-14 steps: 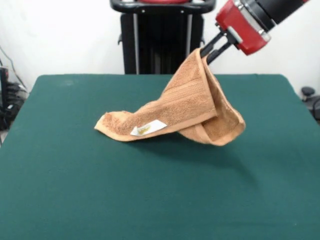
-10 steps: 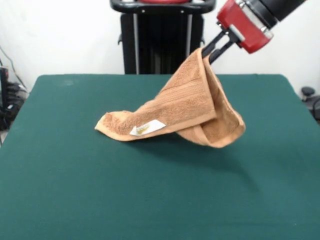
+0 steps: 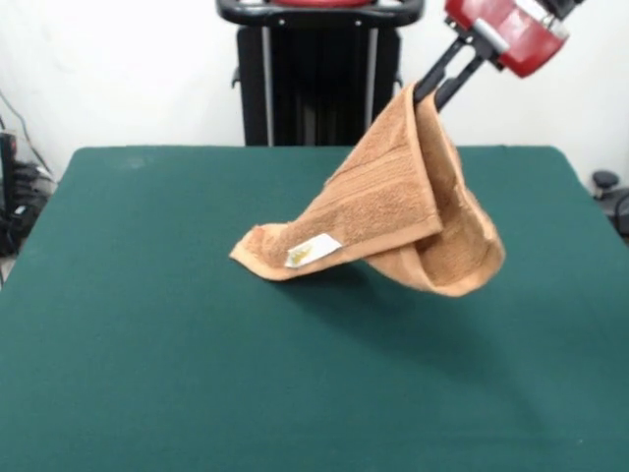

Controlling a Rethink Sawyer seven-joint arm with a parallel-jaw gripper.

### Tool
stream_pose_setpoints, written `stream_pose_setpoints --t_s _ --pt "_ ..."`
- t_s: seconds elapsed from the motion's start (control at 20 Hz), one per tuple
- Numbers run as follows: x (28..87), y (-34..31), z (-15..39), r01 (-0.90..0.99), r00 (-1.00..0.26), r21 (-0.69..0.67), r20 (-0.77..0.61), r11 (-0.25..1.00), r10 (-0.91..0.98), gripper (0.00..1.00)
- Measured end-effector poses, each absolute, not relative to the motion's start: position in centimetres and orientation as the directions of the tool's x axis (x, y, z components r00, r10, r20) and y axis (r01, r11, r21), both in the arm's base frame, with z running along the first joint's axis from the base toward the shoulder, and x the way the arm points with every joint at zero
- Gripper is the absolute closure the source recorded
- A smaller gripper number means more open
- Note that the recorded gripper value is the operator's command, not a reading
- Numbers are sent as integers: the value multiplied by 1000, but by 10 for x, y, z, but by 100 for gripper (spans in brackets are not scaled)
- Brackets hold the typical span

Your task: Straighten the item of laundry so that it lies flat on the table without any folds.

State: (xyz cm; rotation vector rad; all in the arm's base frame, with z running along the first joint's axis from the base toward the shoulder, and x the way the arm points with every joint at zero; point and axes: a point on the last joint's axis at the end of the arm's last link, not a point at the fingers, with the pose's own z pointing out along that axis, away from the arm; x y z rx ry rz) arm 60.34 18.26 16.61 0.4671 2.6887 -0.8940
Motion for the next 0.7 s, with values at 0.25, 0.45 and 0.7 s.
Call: stream_pose_setpoints --t_s 0.25,0.45,0.7 --pt "605 189 179 387 -906 -514 -367 765 212 100" --pt "605 189 182 390 -904 -510 -371 767 212 100" --pt "606 190 185 392 -902 -507 -375 768 213 100"
